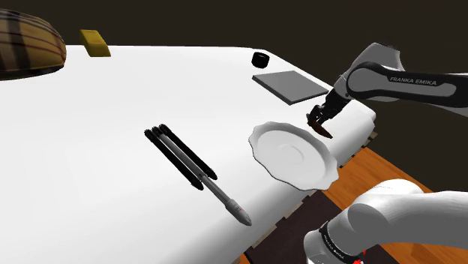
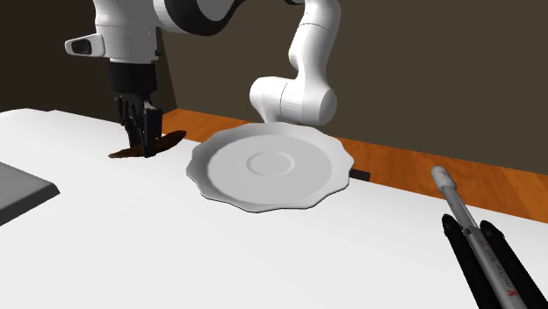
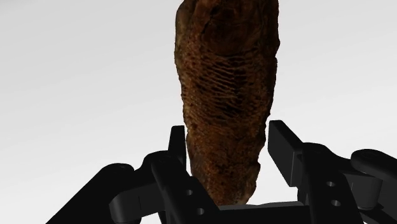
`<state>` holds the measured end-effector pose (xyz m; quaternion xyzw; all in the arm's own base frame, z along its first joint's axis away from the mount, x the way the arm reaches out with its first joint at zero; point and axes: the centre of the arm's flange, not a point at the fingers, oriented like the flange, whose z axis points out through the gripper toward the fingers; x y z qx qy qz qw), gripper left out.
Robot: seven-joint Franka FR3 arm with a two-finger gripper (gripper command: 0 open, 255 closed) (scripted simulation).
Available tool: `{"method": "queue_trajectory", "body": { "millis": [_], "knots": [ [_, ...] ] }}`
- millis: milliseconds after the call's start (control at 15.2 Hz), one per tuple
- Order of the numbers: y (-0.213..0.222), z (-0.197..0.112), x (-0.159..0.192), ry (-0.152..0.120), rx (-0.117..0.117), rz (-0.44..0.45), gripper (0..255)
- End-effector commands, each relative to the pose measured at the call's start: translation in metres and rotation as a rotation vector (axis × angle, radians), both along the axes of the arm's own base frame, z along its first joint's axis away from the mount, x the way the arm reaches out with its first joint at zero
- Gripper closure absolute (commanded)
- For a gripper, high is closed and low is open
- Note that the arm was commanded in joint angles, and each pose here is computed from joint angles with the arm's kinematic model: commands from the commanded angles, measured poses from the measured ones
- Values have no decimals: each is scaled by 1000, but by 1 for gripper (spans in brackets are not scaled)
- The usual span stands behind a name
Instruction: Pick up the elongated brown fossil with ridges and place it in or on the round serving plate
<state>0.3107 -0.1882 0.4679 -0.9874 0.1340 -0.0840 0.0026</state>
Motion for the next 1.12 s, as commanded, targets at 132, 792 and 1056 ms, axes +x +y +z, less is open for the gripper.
{"method": "queue_trajectory", "body": {
  "millis": [132, 792, 1056],
  "knots": [
    [-1, 7, 0, 5, 3, 1, 255],
    [-1, 60, 1, 5, 3, 0, 255],
    [-1, 81, 1, 5, 3, 0, 255]
  ]
}}
